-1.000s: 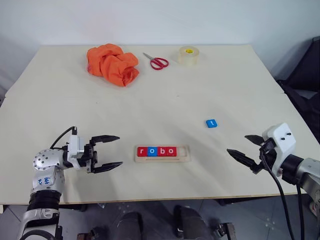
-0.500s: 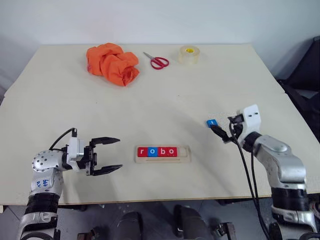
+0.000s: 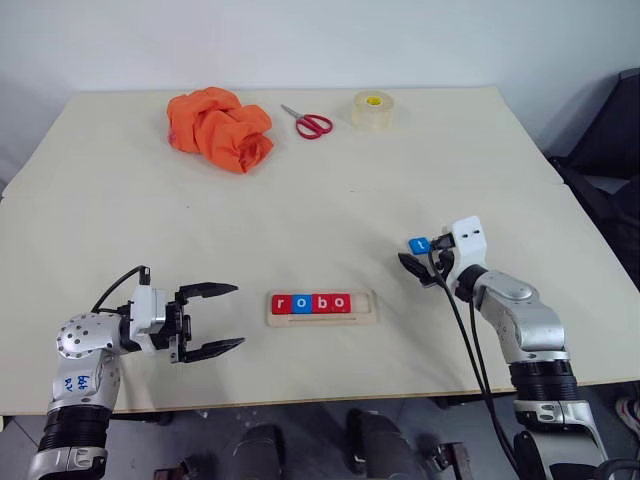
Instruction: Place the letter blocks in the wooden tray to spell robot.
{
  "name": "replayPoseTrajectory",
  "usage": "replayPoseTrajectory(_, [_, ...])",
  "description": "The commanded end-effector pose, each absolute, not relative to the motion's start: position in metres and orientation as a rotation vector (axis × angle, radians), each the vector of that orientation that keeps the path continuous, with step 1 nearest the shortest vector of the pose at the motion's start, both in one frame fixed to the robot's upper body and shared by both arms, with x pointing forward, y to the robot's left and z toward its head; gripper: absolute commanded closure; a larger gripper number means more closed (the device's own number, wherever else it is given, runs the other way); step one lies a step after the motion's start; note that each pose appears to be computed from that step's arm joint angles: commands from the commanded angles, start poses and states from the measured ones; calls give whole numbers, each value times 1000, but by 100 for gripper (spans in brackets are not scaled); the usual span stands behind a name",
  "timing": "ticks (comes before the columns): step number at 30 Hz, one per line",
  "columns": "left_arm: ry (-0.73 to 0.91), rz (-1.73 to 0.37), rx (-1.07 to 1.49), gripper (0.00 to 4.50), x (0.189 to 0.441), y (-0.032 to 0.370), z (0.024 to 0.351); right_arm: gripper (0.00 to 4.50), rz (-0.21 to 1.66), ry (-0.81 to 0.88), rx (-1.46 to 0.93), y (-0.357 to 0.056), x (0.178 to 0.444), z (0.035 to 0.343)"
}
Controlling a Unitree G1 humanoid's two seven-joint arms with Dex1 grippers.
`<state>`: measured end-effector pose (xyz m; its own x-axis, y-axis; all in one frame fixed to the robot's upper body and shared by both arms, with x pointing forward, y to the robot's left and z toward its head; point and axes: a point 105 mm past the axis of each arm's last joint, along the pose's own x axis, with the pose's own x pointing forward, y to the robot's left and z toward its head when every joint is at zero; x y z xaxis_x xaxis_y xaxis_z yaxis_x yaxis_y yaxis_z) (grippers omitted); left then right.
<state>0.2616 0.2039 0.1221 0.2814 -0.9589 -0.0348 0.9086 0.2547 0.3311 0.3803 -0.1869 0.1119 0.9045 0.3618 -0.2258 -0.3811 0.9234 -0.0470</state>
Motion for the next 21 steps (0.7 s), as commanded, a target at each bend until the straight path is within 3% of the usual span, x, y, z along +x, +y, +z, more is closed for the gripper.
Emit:
replayPoseTrajectory(1, [-220, -1270, 315, 0, 262, 203, 128, 63, 341, 194, -81, -187, 384, 115])
replayPoseTrajectory(8, [-224, -1284, 315, 0, 266, 200, 129, 304, 286, 163, -66, -185, 385, 119])
replayPoseTrajectory(15, [-221, -1318, 306, 0, 268, 198, 128, 304, 208, 56, -56, -177, 367, 146])
replayPoseTrajectory(21, [-201, -1339, 303, 0, 269, 201, 127, 304, 200, 97, -54, -169, 319, 149])
